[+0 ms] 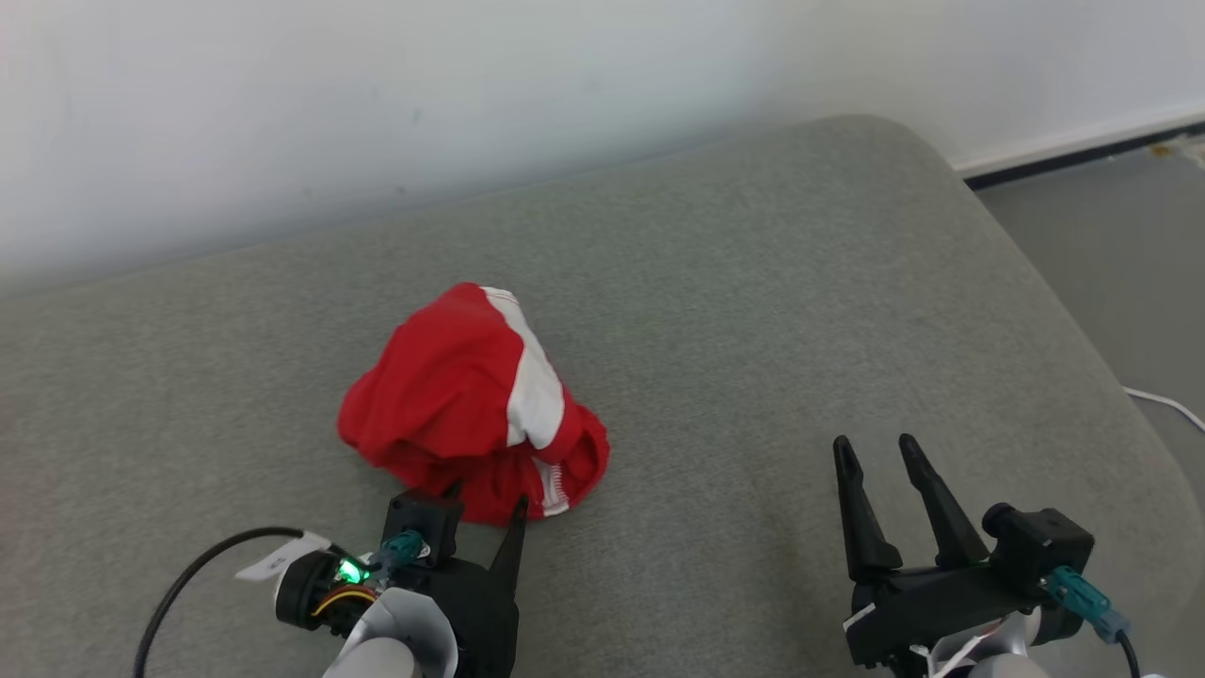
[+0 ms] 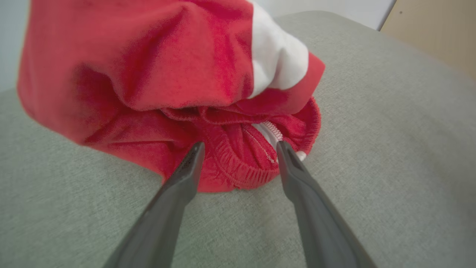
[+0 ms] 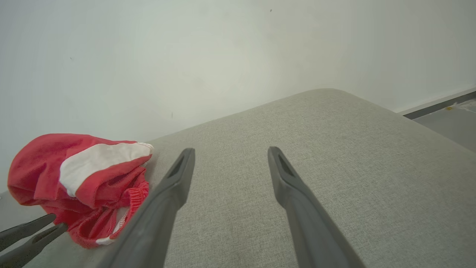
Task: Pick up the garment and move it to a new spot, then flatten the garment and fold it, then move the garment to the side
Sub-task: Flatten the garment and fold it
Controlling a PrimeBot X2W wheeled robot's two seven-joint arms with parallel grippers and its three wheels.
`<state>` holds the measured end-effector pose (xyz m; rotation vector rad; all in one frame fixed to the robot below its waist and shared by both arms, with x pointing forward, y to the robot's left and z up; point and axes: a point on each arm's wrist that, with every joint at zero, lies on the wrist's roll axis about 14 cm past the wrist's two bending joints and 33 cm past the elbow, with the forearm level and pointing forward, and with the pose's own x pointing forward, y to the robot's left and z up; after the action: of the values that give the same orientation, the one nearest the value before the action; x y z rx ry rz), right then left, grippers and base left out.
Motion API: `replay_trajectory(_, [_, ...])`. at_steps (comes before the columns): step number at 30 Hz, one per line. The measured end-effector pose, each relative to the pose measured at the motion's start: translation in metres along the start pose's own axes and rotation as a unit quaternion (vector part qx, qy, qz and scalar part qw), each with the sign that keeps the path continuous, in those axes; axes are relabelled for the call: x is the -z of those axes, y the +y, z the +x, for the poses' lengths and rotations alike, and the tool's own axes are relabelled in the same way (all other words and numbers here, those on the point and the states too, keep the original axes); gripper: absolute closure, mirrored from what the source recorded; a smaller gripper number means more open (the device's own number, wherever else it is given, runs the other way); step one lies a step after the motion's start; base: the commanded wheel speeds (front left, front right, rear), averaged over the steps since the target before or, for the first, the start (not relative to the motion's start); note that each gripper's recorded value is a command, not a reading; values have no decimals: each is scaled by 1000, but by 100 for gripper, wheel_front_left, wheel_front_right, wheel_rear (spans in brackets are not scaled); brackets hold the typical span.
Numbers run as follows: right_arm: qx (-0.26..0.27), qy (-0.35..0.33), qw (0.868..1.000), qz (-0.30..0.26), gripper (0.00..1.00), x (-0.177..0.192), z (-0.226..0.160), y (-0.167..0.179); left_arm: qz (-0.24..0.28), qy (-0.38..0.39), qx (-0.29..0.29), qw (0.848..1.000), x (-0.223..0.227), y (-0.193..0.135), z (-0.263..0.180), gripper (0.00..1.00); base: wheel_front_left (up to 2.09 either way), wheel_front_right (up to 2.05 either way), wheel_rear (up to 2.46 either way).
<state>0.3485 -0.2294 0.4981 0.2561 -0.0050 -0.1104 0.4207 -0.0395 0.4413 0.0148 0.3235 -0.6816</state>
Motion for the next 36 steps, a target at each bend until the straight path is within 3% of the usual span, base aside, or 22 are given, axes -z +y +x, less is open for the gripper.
replay_trajectory(8, [33, 5, 999, 0, 0, 6, -9, -20, 28, 66, 5, 997, 38, -2, 26, 0, 0, 0, 0])
replay_trajectory(9, [36, 7, 999, 0, 0, 7, -10, -22, 31, 66, 8, 997, 40, -4, 27, 66, 0, 0, 0])
replay_trajectory(10, [38, 7, 999, 0, 0, 7, -10, -23, 32, 65, 9, 997, 40, -4, 29, 100, 0, 0, 0])
replay_trajectory(15, [32, 5, 999, 1, 0, 8, -7, -20, 31, 39, -9, 999, 29, 6, 30, 100, 0, 0, 0])
replay_trajectory(24, [5, 15, 1000, 8, 0, 16, -1, -2, -44, -74, -40, 995, -23, 21, 12, 100, 0, 0, 0])
replay_trajectory(36, [-78, 28, 996, 13, 0, 25, 22, 53, -134, -94, -172, 971, 4, 75, -91, 100, 0, 0, 0])
